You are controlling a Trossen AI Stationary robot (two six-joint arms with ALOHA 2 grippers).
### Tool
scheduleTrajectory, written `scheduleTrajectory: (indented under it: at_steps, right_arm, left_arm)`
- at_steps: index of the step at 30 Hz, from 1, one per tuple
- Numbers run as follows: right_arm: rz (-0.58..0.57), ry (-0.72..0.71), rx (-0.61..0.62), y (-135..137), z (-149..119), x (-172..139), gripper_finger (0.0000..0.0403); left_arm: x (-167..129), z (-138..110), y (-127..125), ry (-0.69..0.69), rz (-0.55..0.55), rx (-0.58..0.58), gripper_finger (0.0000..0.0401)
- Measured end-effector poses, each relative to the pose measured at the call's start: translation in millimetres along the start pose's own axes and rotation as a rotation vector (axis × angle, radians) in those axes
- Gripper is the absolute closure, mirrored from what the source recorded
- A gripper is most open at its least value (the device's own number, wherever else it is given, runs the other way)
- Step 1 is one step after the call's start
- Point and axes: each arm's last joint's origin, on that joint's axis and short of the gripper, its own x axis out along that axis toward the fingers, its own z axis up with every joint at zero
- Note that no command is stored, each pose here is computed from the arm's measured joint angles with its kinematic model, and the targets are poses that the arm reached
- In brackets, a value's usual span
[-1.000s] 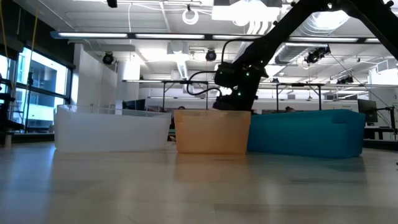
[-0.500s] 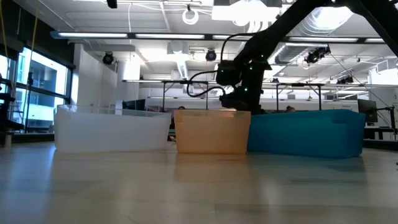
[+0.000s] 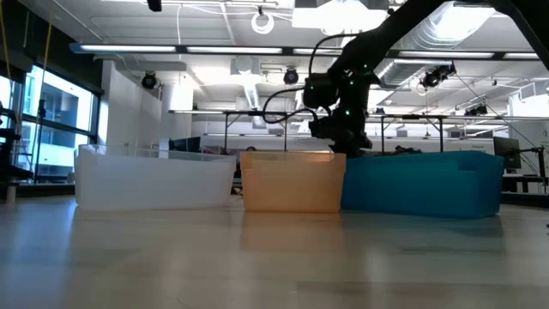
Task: Sort silverware by color (type)
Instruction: Put the purple spoon into the white bin
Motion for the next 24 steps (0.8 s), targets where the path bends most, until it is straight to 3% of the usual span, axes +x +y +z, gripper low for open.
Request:
scheduleTrajectory:
  at_steps: [7,17,24]
  right_arm:
    - [0.061,-0.016,0.044,2,3,5,0.0364]
    - [0.039,-0.051,0.046,2,8,11,0.0217]
    - [-0.011,-0.005,0.065,2,8,33,0.0202]
  left_arm:
    - [0,0,0,0.0,0.0,0.002,0.0401]
    - [0,0,0,0.001,0.001,0.002,0.0401]
    - [0,0,0,0.002,0.004,0.002,0.0401]
